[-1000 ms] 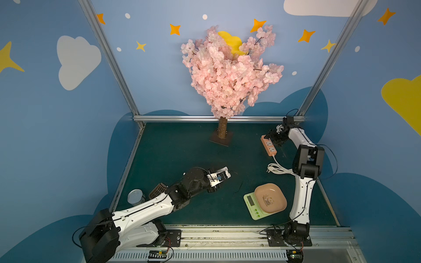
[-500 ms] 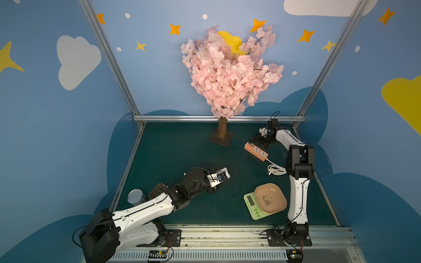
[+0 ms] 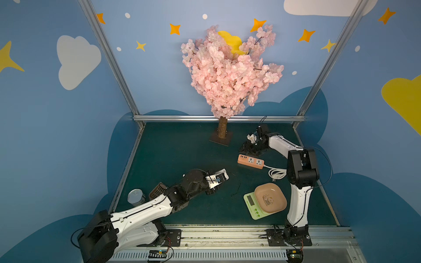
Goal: Charge the electronic scale
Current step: Move the socket to the center of the board.
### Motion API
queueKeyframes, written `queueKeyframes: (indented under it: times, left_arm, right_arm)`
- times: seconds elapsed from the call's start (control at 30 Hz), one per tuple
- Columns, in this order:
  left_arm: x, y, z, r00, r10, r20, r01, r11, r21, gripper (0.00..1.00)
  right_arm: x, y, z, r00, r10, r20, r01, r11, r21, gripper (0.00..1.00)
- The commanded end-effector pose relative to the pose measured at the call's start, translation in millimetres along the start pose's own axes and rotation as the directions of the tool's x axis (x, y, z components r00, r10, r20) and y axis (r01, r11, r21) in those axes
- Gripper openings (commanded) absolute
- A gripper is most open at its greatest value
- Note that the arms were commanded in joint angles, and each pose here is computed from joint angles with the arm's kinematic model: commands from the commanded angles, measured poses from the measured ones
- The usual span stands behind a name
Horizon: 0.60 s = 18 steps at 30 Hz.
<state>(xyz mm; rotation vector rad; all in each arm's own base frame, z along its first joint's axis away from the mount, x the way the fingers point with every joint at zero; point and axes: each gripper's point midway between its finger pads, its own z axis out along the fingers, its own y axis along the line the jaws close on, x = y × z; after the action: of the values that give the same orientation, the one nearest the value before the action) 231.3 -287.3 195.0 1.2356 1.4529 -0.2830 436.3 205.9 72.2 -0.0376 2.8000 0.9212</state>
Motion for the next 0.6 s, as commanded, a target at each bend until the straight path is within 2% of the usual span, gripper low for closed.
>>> queueKeyframes:
  times: [0.0,0.13,0.27,0.43,0.57]
  left_arm:
    - [-5.1,2.2,0.6,1.000,-0.009,0.030,0.009,1.000,-0.013,0.36]
    - [-7.8,3.0,6.7,0.999,0.002,0.039,-0.001,1.000,-0.015,0.36]
    - [-12.5,4.3,15.5,0.999,0.004,0.054,-0.004,1.000,-0.013,0.36]
    - [-20.3,7.4,26.2,0.997,0.011,0.076,-0.011,1.000,-0.006,0.36]
    - [-28.3,10.0,33.1,0.995,0.006,0.099,-0.007,1.000,0.005,0.36]
  right_arm:
    - [8.2,26.9,-25.1,0.998,-0.056,0.023,0.056,0.998,-0.019,0.66]
    - [24.9,56.4,-56.4,0.993,-0.106,0.050,0.109,0.993,-0.047,0.62]
    - [50.4,95.2,-95.3,0.978,-0.181,0.108,0.194,0.972,-0.129,0.61]
    - [90.4,132.5,-134.2,0.948,-0.275,0.160,0.306,0.925,-0.226,0.63]
    - [128.8,153.5,-149.4,0.926,-0.340,0.162,0.374,0.882,-0.288,0.66]
